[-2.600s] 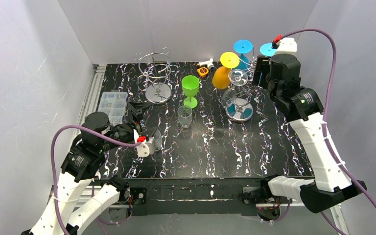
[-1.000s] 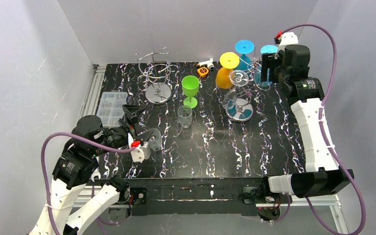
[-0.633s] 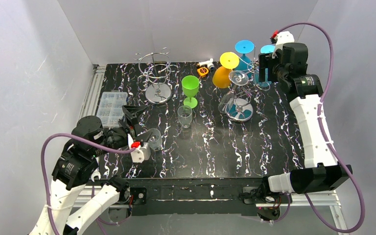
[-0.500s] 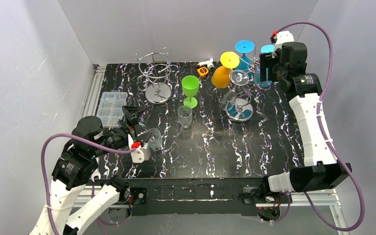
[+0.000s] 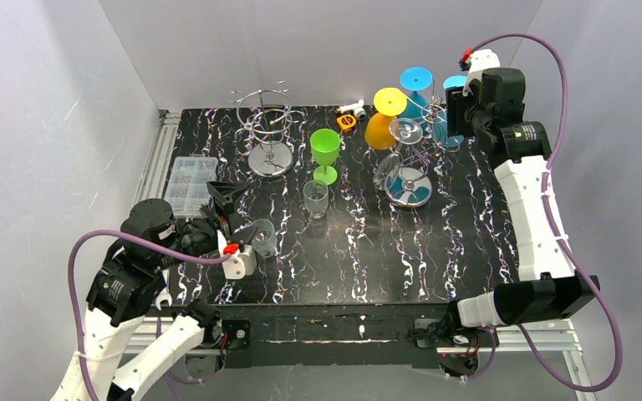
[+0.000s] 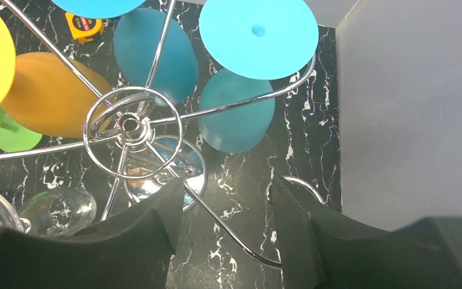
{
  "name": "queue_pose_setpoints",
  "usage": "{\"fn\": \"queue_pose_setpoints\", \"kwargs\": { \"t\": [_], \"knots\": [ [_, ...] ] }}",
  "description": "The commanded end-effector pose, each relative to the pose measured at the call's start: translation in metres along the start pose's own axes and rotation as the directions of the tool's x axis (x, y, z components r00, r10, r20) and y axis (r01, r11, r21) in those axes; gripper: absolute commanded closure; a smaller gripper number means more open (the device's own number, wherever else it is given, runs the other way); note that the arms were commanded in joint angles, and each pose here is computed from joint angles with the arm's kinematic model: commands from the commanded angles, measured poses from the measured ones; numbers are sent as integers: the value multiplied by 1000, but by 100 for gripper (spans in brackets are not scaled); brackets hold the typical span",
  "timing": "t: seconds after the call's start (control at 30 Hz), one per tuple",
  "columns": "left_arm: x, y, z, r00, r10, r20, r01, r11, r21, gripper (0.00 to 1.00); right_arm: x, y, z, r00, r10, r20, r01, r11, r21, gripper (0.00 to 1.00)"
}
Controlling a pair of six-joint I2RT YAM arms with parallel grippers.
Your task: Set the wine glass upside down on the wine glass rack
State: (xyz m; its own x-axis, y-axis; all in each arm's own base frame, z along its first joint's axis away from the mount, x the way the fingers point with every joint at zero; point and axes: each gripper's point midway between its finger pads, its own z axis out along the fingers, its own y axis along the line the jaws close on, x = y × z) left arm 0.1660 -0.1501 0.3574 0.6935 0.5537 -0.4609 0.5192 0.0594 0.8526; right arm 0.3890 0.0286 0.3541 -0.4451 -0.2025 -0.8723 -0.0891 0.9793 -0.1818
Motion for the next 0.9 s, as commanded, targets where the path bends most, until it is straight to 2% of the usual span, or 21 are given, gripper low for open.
{"fn": "queue_pose_setpoints", "kwargs": {
  "t": [0.0,0.13,0.33,0.7,0.87],
  "knots": [
    [-7,4,-6,1000,13,9,-13,1000,-9,2,-32,-3,-16,994,33,103,-32,999,-13,39],
    [-6,3,-7,1000,11,7,-11,1000,-8,2,-31,-19,-18,995,29,99,-37,996,76,42],
    [-6,1,-7,1000,13,8,-13,1000,-5,2,-21,-24,-13,997,8,74,-16,995,103,44],
    [-7,1,-7,1000,14,13,-14,1000,-4,2,-2,3,3,1000,20,3,-20,999,-38,35],
    [-7,3,-10,1000,17,8,-16,1000,-11,2,8,-1,6,1000,16,-23,-17,1000,-15,47]
  ]
}}
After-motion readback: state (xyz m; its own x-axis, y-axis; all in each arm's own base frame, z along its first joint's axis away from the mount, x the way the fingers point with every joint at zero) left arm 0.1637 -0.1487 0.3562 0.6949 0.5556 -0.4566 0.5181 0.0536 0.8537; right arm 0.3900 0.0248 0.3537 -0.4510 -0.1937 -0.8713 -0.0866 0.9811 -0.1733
